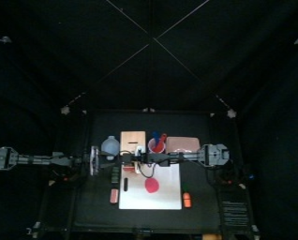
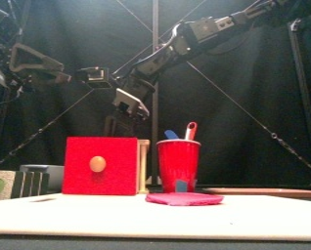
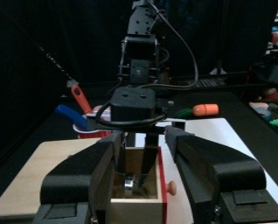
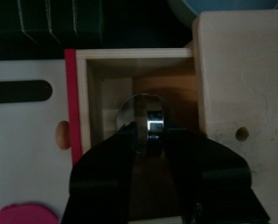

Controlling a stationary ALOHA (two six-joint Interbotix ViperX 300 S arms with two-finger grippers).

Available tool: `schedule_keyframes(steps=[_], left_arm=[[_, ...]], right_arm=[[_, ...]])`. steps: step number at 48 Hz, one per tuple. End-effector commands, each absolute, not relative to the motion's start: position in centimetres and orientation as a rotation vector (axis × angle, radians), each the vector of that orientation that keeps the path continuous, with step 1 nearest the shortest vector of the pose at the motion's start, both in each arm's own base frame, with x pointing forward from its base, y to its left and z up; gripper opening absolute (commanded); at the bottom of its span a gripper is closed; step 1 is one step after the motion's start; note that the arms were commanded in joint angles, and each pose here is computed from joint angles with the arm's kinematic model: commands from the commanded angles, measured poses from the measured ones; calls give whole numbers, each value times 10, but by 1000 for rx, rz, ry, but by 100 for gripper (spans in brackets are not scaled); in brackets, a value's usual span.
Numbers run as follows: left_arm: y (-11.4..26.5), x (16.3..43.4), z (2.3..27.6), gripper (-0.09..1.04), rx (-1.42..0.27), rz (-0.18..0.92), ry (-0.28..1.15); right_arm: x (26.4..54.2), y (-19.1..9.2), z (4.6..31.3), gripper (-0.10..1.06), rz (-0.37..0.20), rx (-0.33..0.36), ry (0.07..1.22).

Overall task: Get the cutter from the drawer then cut the dough then place the extra dough in the bowl
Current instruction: Place the cutter on the board

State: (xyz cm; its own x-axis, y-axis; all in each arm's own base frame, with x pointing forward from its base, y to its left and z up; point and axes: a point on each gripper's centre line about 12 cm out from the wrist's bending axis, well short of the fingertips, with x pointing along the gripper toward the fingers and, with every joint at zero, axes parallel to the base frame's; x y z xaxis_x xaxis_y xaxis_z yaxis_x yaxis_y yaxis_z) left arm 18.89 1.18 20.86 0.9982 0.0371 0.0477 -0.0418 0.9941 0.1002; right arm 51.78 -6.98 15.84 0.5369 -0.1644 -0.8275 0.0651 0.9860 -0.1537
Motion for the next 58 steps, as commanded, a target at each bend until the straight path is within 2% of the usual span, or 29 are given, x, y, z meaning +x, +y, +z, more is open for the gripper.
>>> schedule_keyframes(steps=[1,6,19,26,38,43,52,58], left_arm=[[11,190,212,82,102,37,-61],[12,189,209,82,101,38,-52],[12,188,208,82,92,45,-48],[13,188,207,82,89,49,-46],[15,188,204,82,78,62,-22],[16,187,203,82,72,68,-18],[16,187,204,82,68,73,-20],[16,187,203,82,64,74,-17]], right_arm=[[523,-74,184,45,-149,-106,935],[526,-72,195,41,-149,-107,920],[525,-65,242,41,-161,-103,944],[527,-58,269,41,-157,-109,914],[518,-47,304,40,-154,-109,914],[517,-45,301,40,-147,-113,909],[526,-49,264,40,-146,-109,970],[530,-50,260,40,-145,-109,971]])
